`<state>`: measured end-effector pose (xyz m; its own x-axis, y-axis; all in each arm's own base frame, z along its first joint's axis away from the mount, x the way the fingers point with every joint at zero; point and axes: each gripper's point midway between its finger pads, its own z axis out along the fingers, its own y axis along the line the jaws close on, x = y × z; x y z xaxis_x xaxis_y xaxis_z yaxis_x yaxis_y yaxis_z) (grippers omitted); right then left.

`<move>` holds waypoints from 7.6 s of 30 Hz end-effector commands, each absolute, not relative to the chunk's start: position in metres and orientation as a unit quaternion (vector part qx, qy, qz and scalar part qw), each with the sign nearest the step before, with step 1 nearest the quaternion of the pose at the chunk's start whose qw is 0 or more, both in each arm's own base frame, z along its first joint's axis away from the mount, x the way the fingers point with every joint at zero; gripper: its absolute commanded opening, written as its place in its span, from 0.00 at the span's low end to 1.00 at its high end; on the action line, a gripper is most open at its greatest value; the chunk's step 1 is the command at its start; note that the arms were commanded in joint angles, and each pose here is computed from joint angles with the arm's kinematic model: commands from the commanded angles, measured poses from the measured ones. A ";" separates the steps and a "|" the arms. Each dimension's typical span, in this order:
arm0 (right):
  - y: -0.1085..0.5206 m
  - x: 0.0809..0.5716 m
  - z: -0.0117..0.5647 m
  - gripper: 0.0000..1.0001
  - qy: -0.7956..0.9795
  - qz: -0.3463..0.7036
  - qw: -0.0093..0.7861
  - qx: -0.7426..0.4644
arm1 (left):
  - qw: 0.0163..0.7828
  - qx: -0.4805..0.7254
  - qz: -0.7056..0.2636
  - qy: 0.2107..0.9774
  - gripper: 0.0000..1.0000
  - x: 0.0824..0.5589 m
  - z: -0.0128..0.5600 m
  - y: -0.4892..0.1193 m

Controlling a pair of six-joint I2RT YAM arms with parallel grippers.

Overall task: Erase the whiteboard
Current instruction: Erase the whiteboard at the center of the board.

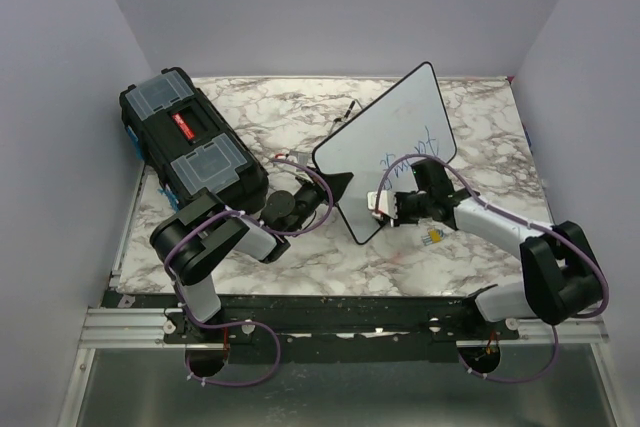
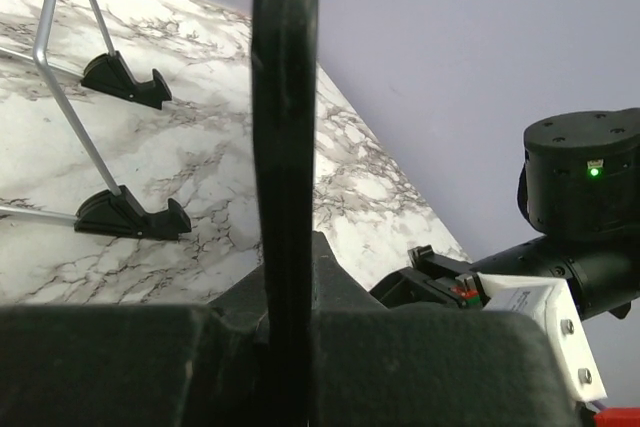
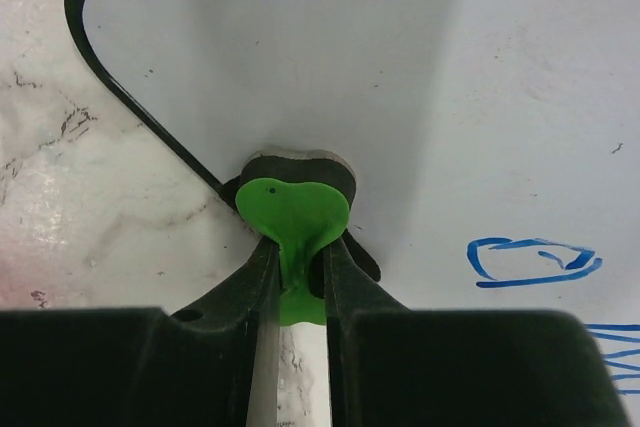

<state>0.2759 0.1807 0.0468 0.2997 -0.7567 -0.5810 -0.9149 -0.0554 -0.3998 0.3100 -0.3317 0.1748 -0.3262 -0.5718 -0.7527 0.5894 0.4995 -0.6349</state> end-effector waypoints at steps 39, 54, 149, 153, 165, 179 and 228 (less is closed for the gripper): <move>0.216 0.390 0.160 0.01 0.575 0.042 0.532 -0.620 | 0.587 0.055 -0.579 0.563 0.00 0.279 0.234 -0.348; 0.202 0.303 0.062 0.01 0.597 0.153 0.382 -0.688 | 0.584 0.063 -0.584 0.561 0.00 0.277 0.236 -0.351; 0.195 0.318 0.095 0.01 0.688 0.169 0.418 -0.568 | 0.562 0.076 -0.604 0.560 0.00 0.268 0.232 -0.356; 0.199 0.355 0.141 0.01 0.681 0.132 0.509 -0.510 | 0.562 0.077 -0.603 0.561 0.00 0.268 0.232 -0.357; 0.177 0.329 0.092 0.01 0.691 0.103 0.457 -0.551 | 0.563 0.078 -0.605 0.558 0.00 0.267 0.234 -0.356; 0.186 0.330 0.106 0.01 0.682 0.128 0.457 -0.557 | 0.559 0.077 -0.608 0.558 0.00 0.267 0.233 -0.358; 0.183 0.281 0.074 0.01 0.699 0.237 0.359 -0.572 | 0.549 0.084 -0.617 0.557 0.00 0.265 0.233 -0.364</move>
<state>0.3492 0.1727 0.1235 -0.0465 -0.5767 -0.8156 -0.8214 0.4867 -0.2974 0.3046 -0.3346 0.1730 -0.3654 -0.5538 -0.7482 0.6083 0.4663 -0.6422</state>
